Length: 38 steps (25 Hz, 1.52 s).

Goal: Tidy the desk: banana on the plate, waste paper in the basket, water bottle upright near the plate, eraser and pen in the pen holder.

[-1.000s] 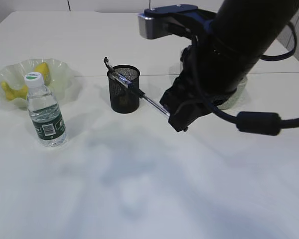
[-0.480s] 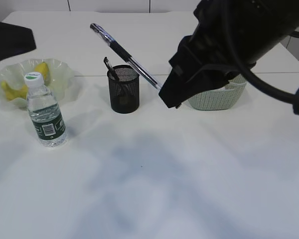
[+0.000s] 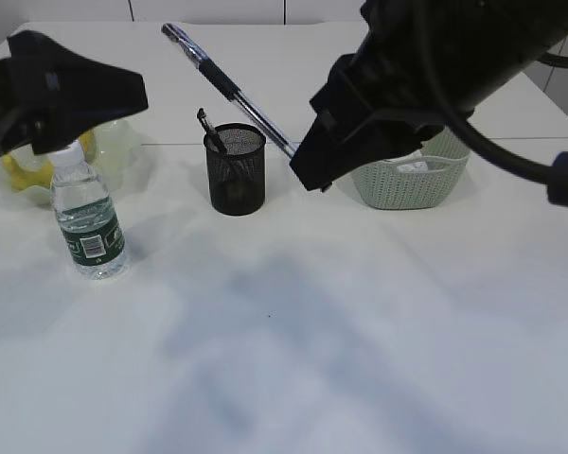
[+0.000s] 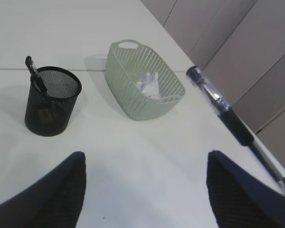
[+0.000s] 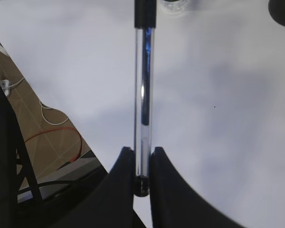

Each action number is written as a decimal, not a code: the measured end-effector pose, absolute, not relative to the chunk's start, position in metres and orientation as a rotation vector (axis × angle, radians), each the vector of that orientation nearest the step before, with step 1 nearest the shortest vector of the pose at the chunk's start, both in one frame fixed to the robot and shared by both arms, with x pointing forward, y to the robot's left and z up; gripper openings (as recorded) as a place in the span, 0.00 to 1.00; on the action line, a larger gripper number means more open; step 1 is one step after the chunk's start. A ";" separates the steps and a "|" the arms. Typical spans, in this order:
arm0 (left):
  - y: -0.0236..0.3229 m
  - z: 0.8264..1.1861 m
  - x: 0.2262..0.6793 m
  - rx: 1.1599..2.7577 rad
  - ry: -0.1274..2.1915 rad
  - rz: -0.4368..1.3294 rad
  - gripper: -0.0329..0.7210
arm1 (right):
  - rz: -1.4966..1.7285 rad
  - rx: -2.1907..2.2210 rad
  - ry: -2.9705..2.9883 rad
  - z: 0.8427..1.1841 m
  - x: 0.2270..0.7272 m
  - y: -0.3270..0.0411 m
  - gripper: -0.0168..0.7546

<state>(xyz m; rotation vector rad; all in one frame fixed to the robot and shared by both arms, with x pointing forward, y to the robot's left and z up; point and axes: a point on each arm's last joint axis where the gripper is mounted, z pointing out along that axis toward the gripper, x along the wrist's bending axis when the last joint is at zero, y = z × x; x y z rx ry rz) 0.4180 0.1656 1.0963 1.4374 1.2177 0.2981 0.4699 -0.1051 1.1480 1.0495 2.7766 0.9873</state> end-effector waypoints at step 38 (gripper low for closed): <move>0.116 1.083 0.451 0.891 1.281 -0.158 0.69 | 1.185 0.989 2.693 1.157 0.475 -0.097 0.07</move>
